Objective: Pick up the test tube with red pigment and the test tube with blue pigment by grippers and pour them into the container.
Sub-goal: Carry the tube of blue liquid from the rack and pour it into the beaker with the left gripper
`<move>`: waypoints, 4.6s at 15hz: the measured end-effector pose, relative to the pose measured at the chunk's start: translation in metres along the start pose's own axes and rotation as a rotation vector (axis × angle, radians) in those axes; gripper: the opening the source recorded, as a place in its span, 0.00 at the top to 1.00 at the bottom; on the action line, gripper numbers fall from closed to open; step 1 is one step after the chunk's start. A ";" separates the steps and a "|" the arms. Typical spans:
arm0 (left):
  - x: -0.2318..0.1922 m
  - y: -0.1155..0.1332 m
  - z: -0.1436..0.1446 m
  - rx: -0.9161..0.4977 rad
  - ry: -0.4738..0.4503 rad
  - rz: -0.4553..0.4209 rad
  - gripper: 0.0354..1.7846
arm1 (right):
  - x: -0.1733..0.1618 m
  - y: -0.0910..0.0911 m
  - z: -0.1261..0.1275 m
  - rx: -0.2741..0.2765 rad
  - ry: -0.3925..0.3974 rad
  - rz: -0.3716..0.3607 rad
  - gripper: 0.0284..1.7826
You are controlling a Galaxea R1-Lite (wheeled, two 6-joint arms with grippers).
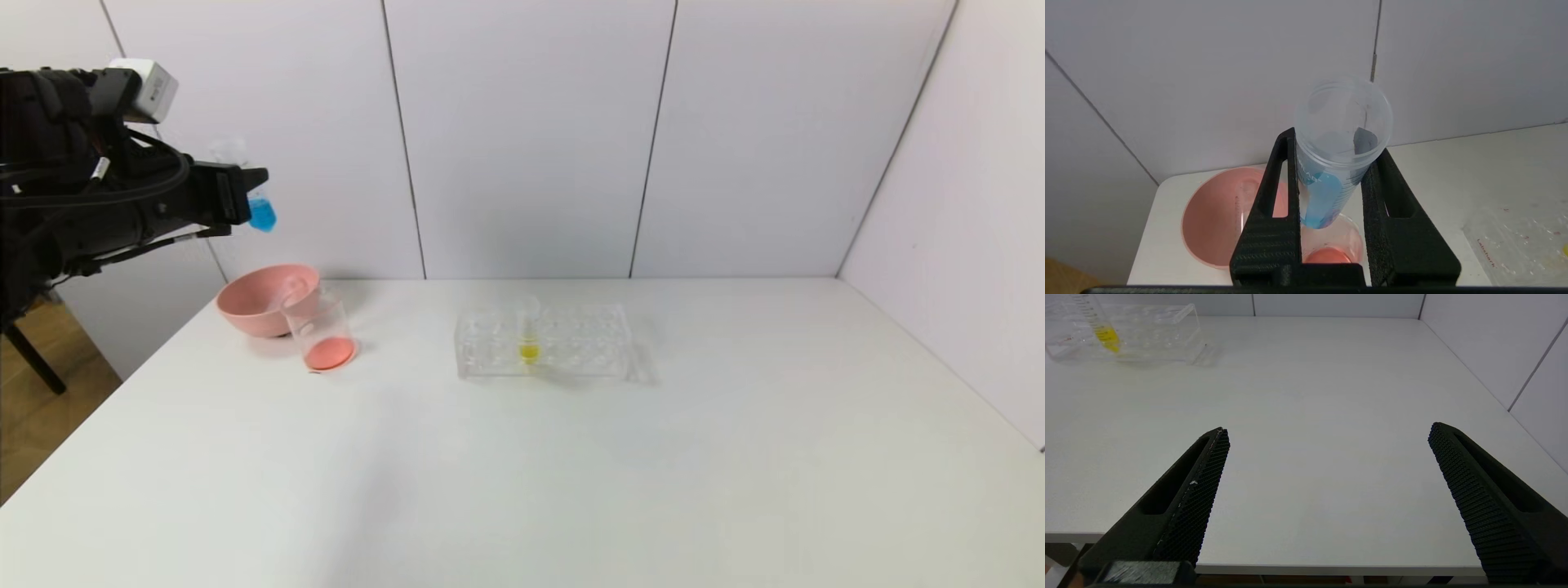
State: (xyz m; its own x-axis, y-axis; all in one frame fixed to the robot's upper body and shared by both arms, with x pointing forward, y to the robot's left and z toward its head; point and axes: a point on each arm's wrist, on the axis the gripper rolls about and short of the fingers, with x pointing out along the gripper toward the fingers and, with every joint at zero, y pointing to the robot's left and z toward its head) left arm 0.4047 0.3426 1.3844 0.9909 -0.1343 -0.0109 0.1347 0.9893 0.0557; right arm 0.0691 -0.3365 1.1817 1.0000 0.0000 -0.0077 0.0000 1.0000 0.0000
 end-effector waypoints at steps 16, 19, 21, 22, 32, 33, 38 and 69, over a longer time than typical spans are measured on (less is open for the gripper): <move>0.012 0.048 -0.021 0.018 0.047 0.003 0.77 | 0.000 0.000 0.000 0.000 0.000 0.000 0.00; 0.016 0.049 -0.016 0.055 0.057 -0.058 0.77 | 0.000 0.000 0.000 0.000 0.000 0.000 0.00; 0.016 0.051 -0.013 0.102 0.106 -0.086 0.77 | 0.000 0.000 0.000 0.000 0.000 0.000 0.00; 0.016 0.052 -0.011 0.143 0.137 -0.099 0.77 | 0.000 0.000 0.000 0.000 0.000 0.000 0.00; 0.017 0.056 -0.009 0.395 0.348 -0.331 0.77 | 0.000 0.000 0.000 0.000 0.000 0.000 0.00; 0.019 0.058 -0.010 0.419 0.357 -0.360 0.77 | 0.000 0.000 0.000 0.000 0.000 0.000 0.00; 0.028 0.070 -0.015 0.539 0.397 -0.471 0.77 | 0.000 0.000 0.000 0.000 0.000 0.000 0.00; 0.068 0.079 -0.034 0.981 0.539 -0.550 0.77 | 0.000 0.000 0.000 0.000 0.000 0.000 0.00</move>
State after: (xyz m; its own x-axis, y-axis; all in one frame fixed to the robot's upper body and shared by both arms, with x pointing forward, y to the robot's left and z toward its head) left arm 0.4827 0.4136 1.3544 0.7060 -0.2469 -0.6638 0.7060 0.3187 0.6324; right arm 0.0691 -0.3365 1.1817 1.0000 0.0000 -0.0077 0.0000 1.0000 0.0000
